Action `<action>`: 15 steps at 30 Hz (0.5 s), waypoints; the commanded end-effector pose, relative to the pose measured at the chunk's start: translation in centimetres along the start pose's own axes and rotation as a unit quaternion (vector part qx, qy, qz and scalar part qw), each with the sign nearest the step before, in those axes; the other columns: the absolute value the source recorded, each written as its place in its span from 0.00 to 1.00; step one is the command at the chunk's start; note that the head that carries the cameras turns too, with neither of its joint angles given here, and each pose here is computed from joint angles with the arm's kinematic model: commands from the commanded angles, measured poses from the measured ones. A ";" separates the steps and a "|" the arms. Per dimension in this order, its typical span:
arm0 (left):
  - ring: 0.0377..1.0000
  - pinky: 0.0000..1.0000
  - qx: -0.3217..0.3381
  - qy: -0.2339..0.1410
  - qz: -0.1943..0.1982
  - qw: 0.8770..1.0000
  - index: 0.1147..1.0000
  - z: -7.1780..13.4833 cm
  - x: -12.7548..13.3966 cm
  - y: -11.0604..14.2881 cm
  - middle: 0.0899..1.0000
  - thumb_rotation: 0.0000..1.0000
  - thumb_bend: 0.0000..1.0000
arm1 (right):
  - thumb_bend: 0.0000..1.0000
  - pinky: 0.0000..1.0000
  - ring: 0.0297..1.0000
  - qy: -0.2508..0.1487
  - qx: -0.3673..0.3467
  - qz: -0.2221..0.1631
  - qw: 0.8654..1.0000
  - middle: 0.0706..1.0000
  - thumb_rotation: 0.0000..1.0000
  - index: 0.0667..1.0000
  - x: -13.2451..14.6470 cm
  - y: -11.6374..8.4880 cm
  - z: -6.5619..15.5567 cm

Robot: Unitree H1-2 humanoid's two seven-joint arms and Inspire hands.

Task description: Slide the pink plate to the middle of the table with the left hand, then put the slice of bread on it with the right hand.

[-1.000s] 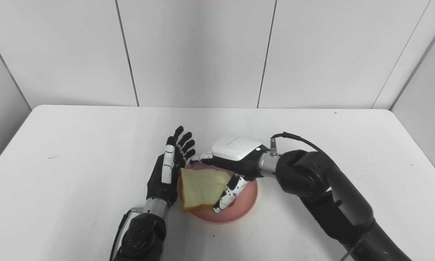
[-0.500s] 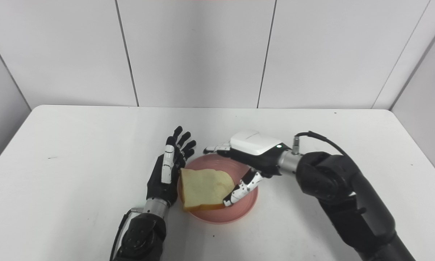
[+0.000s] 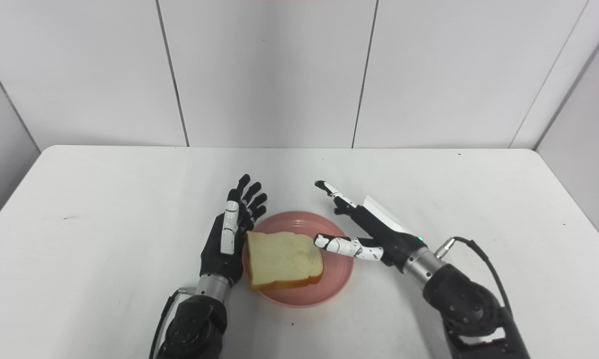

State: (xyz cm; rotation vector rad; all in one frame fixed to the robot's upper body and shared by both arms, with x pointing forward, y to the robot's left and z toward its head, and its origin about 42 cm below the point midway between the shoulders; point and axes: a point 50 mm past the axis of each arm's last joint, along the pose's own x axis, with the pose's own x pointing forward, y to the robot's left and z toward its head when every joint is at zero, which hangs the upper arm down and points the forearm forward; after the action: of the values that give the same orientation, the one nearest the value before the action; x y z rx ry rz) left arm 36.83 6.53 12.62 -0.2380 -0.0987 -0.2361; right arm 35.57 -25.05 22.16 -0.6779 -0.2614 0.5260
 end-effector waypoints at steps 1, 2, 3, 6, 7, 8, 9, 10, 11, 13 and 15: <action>0.93 0.95 0.001 -0.009 -0.006 1.000 0.95 0.4 -0.2 -0.2 0.96 1.00 0.71 | 0.78 0.96 1.00 -0.026 0.029 -0.037 0.999 1.00 1.00 1.00 0.6 -0.5 1.0; 0.93 0.95 0.001 -0.008 -0.006 1.000 0.95 0.4 -0.2 0.0 0.96 1.00 0.71 | 0.78 0.97 1.00 -0.029 0.058 -0.045 0.997 1.00 1.00 1.00 0.7 0.1 0.8; 0.93 0.96 0.002 -0.007 -0.006 1.000 0.94 0.4 -0.3 0.1 0.96 1.00 0.71 | 0.77 0.98 1.00 -0.031 0.077 -0.050 0.995 1.00 1.00 1.00 0.8 0.5 0.8; 0.94 0.98 0.007 -0.005 -0.005 1.000 0.93 0.4 -0.6 0.5 0.96 1.00 0.71 | 0.77 1.00 1.00 -0.036 0.148 -0.065 0.986 1.00 0.99 1.00 1.3 2.1 0.0; 0.95 0.99 0.009 -0.005 -0.005 1.000 0.93 0.5 -0.7 0.5 0.96 1.00 0.71 | 0.76 1.00 1.00 -0.039 0.158 -0.071 0.984 1.00 0.99 1.00 1.4 2.5 -0.3; 0.95 1.00 0.010 -0.006 -0.006 1.000 0.93 0.5 -0.8 0.6 0.96 1.00 0.71 | 0.76 1.00 1.00 -0.043 0.167 -0.080 0.982 1.00 0.99 1.00 1.5 3.0 -0.5; 0.95 1.00 0.011 -0.007 -0.009 1.000 0.93 0.5 -0.9 0.7 0.96 1.00 0.71 | 0.76 1.00 1.00 -0.044 0.173 -0.089 0.980 1.00 0.99 1.00 1.6 3.5 -0.8; 0.96 1.00 0.012 -0.008 -0.012 1.000 0.93 0.5 -0.9 0.7 0.97 1.00 0.71 | 0.77 1.00 1.00 -0.043 0.178 -0.097 0.978 1.00 0.99 1.00 1.7 3.9 -1.1; 0.96 1.00 0.013 -0.008 -0.014 1.000 0.94 0.5 -1.0 0.8 0.97 1.00 0.71 | 0.78 1.00 1.00 -0.044 0.186 -0.107 0.976 1.00 1.00 1.00 1.8 4.3 -1.3; 0.97 1.00 0.019 -0.007 -0.012 1.000 0.93 0.5 -1.2 0.9 0.97 1.00 0.71 | 0.80 1.00 1.00 -0.046 0.200 -0.130 0.970 1.00 1.00 1.00 2.0 5.0 -1.4; 0.96 1.00 0.023 -0.007 -0.008 1.000 0.93 0.5 -1.4 1.1 0.97 1.00 0.69 | 0.79 1.00 1.00 -0.054 0.213 -0.152 0.964 1.00 0.98 1.00 2.1 5.4 -1.4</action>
State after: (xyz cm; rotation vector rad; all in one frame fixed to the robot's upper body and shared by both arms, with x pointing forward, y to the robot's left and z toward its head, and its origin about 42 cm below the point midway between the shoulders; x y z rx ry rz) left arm 35.98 7.59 12.49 -0.2076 -0.0976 -0.2424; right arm 35.41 -21.46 16.10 -0.2146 -0.2241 0.3419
